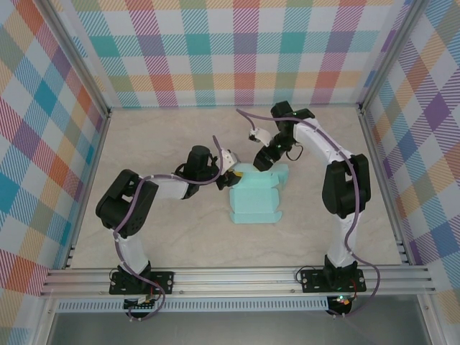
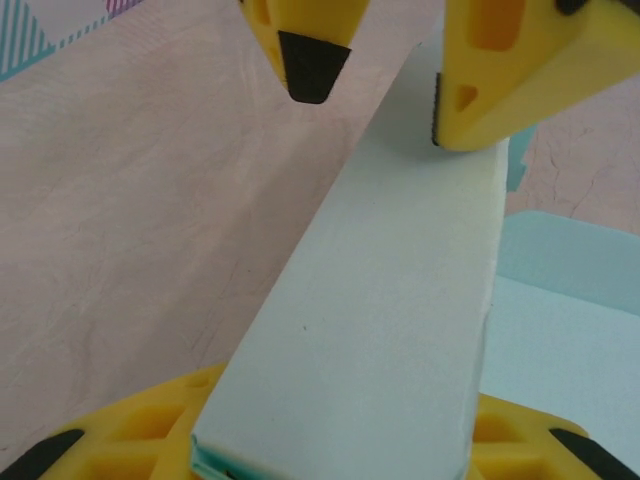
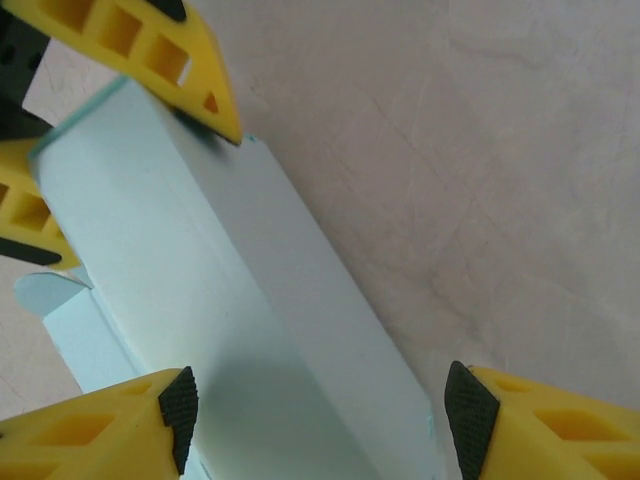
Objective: Fold the paper box
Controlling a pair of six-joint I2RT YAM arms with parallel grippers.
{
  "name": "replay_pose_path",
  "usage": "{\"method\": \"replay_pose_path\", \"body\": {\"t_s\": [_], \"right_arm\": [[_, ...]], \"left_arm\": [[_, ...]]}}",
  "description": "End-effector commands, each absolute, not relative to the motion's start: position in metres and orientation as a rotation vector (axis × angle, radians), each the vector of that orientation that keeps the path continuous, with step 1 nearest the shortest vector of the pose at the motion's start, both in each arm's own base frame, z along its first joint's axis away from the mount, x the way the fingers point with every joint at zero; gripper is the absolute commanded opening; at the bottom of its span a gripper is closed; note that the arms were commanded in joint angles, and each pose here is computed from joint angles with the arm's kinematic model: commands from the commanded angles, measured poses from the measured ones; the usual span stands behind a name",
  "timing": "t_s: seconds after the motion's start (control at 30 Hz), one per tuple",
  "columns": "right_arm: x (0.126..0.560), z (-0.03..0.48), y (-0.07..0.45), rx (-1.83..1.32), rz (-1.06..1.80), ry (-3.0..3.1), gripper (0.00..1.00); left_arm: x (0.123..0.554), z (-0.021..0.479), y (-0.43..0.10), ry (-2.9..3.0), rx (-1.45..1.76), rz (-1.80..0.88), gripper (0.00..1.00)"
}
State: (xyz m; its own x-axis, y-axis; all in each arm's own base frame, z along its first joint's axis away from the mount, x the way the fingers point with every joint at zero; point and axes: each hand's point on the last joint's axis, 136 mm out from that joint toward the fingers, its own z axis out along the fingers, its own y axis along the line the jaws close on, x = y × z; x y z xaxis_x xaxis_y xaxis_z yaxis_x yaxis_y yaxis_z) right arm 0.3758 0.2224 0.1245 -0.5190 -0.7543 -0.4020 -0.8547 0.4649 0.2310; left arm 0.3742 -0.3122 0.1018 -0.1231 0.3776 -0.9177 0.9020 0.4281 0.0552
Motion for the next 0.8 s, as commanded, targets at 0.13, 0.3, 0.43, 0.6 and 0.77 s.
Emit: {"method": "replay_pose_path", "body": {"t_s": [0.13,0.3,0.43,0.6,0.77], "right_arm": [[0.362,0.106,0.221,-1.412,0.636,2.534,0.61],[0.355,0.1,0.219,-1.397,0.648,2.564,0.55],[0.355,0.095,0.216,-1.387,0.633,2.584,0.5],[0.354,0.095,0.217,-1.374,0.638,2.592,0.48],[0.355,0.098,0.219,-1.348,0.657,2.59,0.47]], "left_arm": [[0.381,0.097,-0.31,1.685,1.001,-0.637,0.25],[0.389,0.099,-0.3,1.721,0.9,-0.593,0.39],[0.39,0.104,-0.291,1.722,0.808,-0.573,0.58],[0.383,0.103,-0.289,1.732,0.794,-0.555,0.69],[0.383,0.106,-0.285,1.744,0.723,-0.512,0.63]]}}
